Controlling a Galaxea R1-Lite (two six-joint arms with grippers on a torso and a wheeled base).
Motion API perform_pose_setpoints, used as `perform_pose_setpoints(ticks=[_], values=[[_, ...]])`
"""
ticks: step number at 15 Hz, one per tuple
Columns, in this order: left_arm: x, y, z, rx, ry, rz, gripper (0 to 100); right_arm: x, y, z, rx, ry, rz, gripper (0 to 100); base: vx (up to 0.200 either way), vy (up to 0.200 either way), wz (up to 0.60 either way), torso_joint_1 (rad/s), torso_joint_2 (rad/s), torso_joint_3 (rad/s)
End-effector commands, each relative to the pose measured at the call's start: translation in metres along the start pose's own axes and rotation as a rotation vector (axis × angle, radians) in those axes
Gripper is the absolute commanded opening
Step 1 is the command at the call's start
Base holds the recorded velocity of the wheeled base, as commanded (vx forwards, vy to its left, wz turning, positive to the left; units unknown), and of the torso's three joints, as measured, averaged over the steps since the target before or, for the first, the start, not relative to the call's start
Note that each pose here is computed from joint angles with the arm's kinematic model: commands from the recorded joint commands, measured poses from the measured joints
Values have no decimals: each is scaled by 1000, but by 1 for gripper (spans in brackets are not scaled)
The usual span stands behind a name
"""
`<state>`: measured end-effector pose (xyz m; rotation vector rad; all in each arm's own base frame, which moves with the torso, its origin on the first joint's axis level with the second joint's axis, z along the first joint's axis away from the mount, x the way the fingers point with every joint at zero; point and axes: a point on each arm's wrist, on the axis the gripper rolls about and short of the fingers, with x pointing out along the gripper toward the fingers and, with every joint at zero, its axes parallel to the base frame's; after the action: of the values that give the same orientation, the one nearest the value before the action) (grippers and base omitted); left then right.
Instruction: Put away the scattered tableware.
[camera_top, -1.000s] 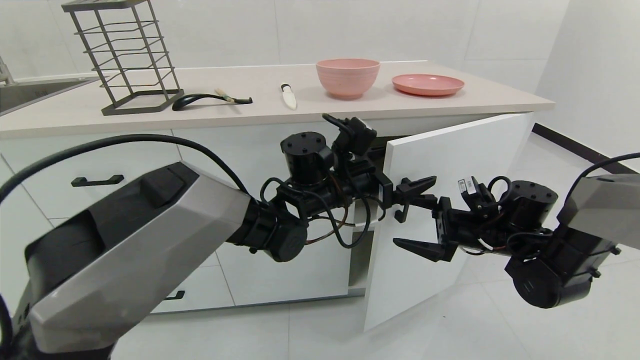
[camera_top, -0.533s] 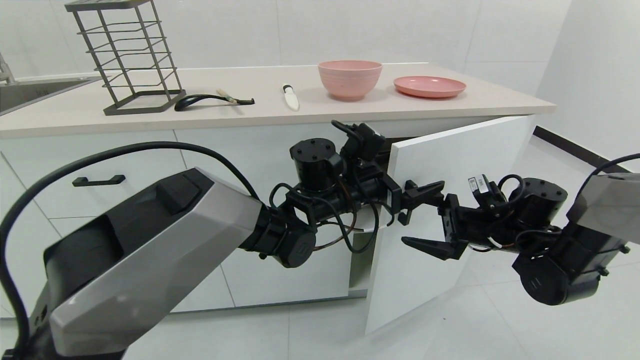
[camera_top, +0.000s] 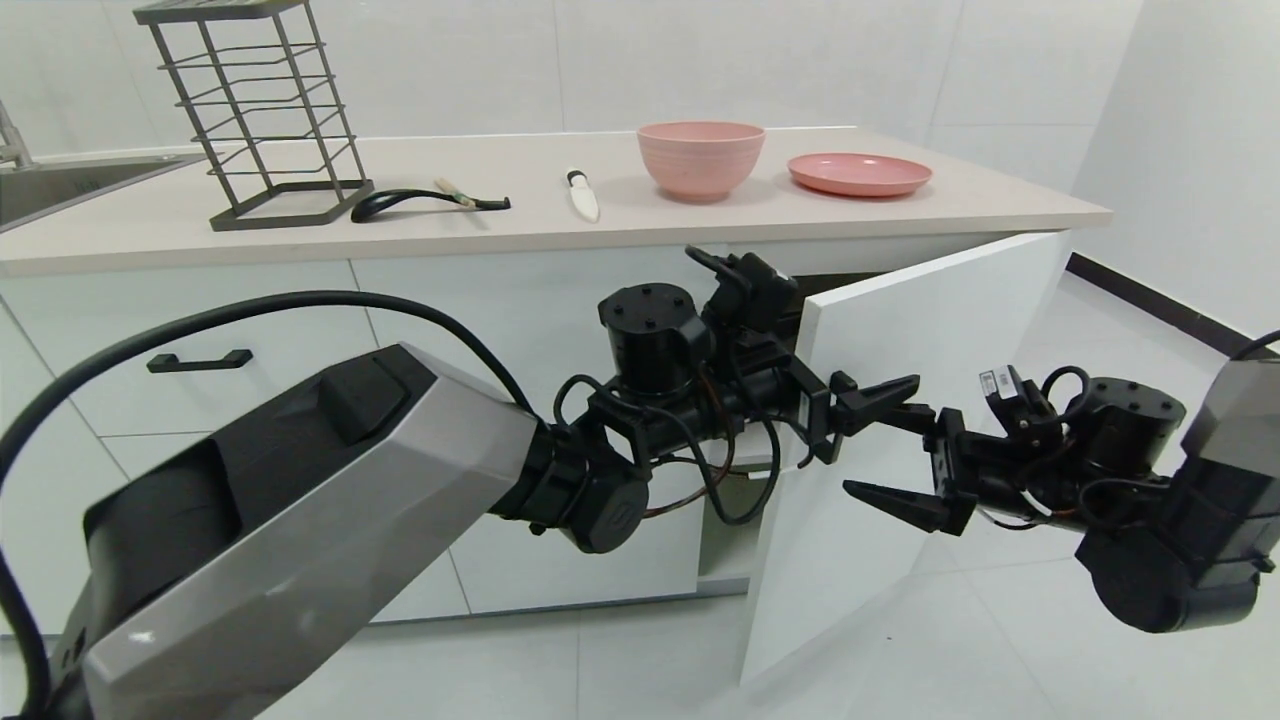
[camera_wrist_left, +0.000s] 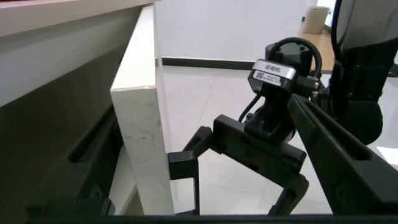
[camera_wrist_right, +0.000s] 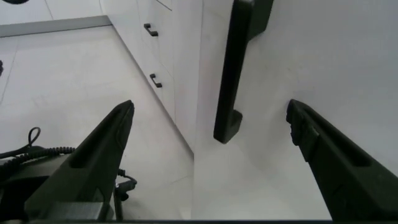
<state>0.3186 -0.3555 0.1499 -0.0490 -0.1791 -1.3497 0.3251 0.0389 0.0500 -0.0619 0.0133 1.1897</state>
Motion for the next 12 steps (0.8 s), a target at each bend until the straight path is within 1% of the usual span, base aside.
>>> perform_pose_setpoints(ticks=[1,2,3,4,5,6,7,8,10,12], values=[[0,1,0,1,1,3,100,-30,35,28,-6,1,-40,100,0,0,0,0,0,0],[0,1,0,4,1,4,100,-51,65,43,-21,4,-67,100,0,0,0,0,0,0],[-1,0,0,7,3,6,100,-67,86,56,-47,-2,-99,100,0,0,0,0,0,0],[-1,1,-1,10,9,6,100,-82,103,69,-94,-17,-140,100,0,0,0,0,0,0],[-1,1,-3,5,24,22,100,-94,117,83,-159,-37,-183,100,0,0,0,0,0,0],[0,0,-4,0,39,54,100,-102,129,94,-224,-56,-212,100,0,0,0,0,0,0],[3,-3,-5,-2,52,70,100,-108,141,103,-279,-72,-229,100,0,0,0,0,0,0],[3,-4,-7,-1,59,70,100,-110,149,107,-308,-81,-234,100,0,0,0,0,0,0],[4,-9,-11,17,74,63,100,-115,169,122,-417,-119,-238,100,0,0,0,0,0,0],[2,-10,-17,34,99,62,100,-118,180,130,-479,-141,-238,100,0,0,0,0,0,0]])
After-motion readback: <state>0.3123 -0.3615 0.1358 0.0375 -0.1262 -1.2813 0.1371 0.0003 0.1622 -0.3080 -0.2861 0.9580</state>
